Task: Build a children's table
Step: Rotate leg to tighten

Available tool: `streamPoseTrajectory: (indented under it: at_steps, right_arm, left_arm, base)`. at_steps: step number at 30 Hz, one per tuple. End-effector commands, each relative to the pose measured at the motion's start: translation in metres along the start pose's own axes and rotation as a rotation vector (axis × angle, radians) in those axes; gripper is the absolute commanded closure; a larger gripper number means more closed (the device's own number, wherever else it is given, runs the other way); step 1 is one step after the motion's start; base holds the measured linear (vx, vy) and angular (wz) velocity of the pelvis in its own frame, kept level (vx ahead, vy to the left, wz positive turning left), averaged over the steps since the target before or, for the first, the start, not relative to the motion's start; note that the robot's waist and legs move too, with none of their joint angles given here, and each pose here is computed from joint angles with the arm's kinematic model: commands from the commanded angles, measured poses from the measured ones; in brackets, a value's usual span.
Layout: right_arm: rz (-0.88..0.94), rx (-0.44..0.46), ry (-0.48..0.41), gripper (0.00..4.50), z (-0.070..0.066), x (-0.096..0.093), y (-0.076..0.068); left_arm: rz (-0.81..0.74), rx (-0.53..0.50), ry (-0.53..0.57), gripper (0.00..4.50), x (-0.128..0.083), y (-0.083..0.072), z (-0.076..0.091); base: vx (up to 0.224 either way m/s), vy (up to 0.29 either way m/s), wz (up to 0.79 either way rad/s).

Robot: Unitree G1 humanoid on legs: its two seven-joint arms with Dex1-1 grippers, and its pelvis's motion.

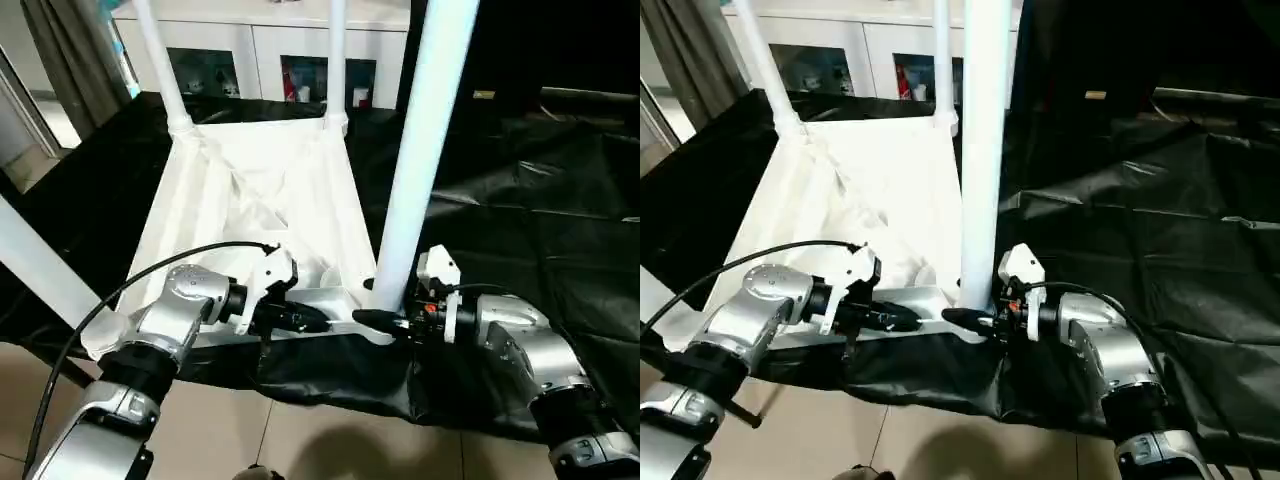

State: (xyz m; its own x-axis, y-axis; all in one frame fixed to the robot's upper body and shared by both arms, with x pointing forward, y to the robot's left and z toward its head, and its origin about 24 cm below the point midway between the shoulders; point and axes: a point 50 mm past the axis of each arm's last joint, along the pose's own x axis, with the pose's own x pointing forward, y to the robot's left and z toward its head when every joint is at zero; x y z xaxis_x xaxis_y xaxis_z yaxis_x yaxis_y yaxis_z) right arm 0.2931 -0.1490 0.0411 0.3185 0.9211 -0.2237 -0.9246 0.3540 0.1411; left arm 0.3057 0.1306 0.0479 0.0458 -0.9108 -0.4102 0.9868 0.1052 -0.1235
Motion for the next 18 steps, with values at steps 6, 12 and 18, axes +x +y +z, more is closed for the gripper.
streamPoseTrajectory:
  at_steps: [6, 12, 18]
  right_arm:
    - [-0.223, 0.035, -0.012, 1.88, -0.007, 0.008, -0.01]
    - [-0.531, 0.105, 0.013, 1.89, -0.022, 0.025, -0.019]
    - [-0.633, 0.155, -0.024, 1.89, -0.022, 0.047, -0.014]
  left_arm:
    - [0.186, 0.047, -0.039, 4.5, 0.009, 0.015, 0.014]
    - [0.405, 0.025, -0.078, 4.5, 0.029, 0.031, 0.026]
    - [0.461, 0.01, -0.112, 4.5, 0.053, 0.032, 0.036]
  base:
    - [0.0, 0.0, 0.0]
    - [0.0, 0.0, 0.0]
    - [0.0, 0.0, 0.0]
